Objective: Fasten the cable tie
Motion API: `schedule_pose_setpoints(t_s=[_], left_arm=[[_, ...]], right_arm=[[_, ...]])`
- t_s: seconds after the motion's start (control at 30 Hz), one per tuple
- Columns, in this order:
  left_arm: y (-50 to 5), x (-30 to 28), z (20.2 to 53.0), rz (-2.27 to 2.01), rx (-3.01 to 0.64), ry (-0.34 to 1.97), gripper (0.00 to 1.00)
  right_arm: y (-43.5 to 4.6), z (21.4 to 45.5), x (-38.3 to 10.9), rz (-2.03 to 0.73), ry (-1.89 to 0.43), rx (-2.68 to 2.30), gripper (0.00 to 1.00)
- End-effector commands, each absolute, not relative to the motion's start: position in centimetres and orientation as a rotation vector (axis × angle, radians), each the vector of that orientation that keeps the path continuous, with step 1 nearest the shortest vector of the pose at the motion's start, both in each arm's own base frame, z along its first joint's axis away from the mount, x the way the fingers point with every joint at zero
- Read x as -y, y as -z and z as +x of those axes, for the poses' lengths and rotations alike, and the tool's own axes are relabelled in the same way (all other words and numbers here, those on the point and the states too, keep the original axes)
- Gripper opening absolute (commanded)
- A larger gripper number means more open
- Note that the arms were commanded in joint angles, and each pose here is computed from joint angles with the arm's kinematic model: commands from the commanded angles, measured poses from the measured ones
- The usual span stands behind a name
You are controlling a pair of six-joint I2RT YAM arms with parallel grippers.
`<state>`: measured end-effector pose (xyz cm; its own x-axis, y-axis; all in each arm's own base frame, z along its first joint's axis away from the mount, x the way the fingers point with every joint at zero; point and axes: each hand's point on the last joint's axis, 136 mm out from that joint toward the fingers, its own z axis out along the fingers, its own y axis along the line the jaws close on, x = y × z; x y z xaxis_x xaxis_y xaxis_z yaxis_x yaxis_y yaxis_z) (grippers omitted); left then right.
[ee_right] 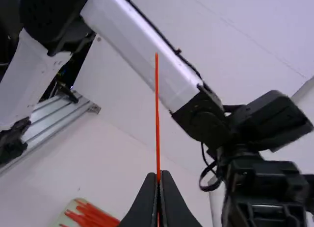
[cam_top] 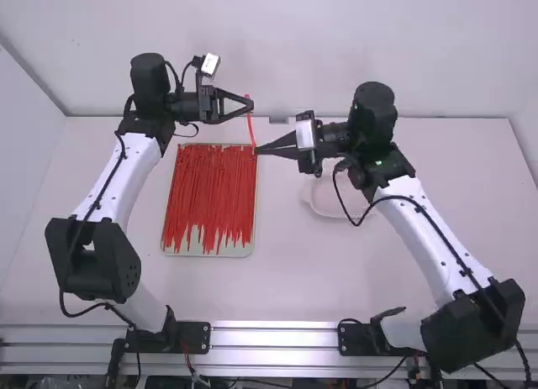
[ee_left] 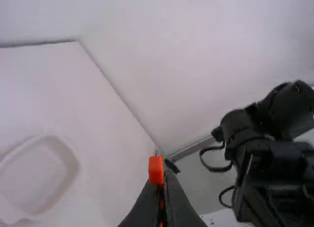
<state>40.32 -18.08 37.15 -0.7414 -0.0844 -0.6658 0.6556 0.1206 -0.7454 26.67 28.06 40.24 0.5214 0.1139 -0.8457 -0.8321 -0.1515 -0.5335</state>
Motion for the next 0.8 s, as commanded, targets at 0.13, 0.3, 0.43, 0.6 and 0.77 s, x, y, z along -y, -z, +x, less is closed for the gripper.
schedule_pose_setpoints(t_s=[0.13,0.3,0.43,0.6,0.77], left_arm=[[-38.1,18.5,39.7,0.865,-1.593,1.452,0.02],[-37.8,18.3,39.7,1.004,-1.456,1.298,0.02],[-37.8,18.3,39.7,1.107,-1.331,1.162,0.02],[-38.0,18.0,41.0,1.124,-1.281,1.015,0.02],[-38.5,18.0,40.2,1.197,-1.185,0.996,0.02]], right_arm=[[-42.2,31.6,-28.7,-1.141,-1.317,-1.111,0.00],[-42.2,32.9,-28.2,-0.972,-1.517,-1.294,0.00],[-40.9,32.8,-28.3,-0.902,-1.663,-1.459,0.00],[-39.0,31.3,-29.2,-0.900,-1.811,-1.620,0.00],[-38.0,30.7,-29.9,-0.876,-1.872,-1.700,0.00]])
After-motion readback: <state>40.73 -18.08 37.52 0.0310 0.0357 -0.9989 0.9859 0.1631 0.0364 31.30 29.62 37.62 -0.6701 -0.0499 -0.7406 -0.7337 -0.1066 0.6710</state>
